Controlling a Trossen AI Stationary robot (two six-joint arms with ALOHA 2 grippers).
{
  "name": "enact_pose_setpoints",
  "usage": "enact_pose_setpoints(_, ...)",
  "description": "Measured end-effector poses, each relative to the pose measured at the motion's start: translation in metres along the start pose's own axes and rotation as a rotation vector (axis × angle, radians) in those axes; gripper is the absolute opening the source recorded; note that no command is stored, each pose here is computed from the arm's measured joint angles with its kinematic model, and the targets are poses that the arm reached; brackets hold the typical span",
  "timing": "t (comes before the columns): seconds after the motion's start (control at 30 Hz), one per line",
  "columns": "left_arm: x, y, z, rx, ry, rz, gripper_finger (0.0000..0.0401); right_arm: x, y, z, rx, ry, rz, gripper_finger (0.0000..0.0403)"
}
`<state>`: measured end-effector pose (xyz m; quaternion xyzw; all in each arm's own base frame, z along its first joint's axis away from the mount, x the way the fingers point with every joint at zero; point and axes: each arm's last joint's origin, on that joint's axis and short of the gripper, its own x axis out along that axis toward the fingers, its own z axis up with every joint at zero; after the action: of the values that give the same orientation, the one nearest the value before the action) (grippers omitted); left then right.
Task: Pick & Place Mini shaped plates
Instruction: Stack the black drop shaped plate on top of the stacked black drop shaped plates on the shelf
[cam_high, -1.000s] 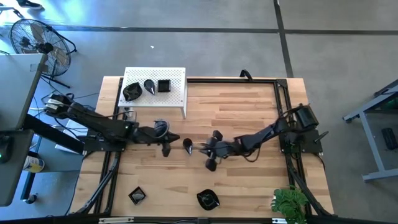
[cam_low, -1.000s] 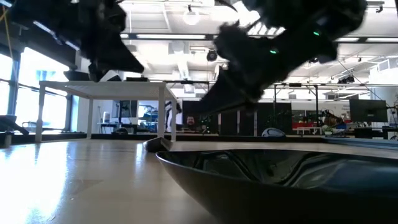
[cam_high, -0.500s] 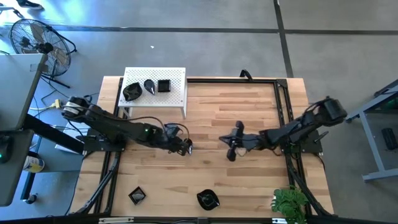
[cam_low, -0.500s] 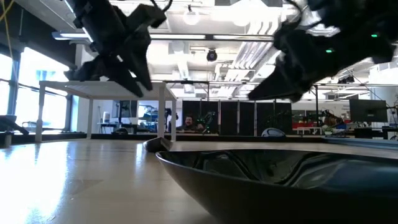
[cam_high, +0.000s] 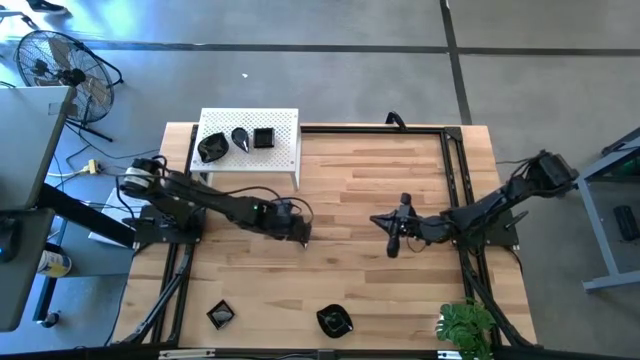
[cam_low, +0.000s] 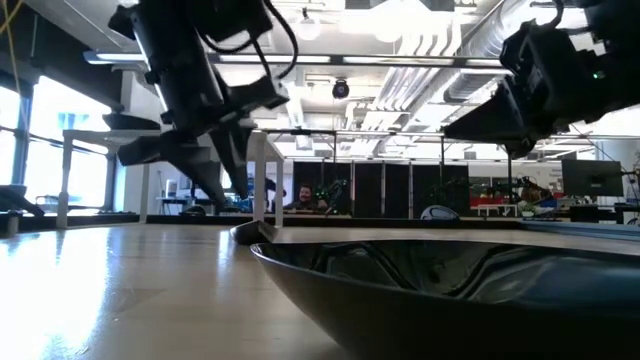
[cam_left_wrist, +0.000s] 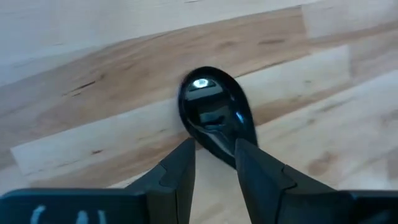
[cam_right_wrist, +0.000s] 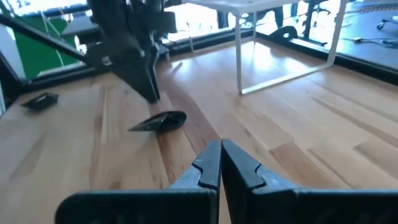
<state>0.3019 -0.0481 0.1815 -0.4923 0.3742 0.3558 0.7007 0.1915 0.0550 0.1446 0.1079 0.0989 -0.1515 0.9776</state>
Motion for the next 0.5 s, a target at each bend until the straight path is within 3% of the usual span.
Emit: enact_pose_setpoints(0.5,0.029,0.006,0.005,-0.066,0.037,0.076,0.011,-0.004,-0.003,0.001,-0.011,-0.02,-0.009,0.0001)
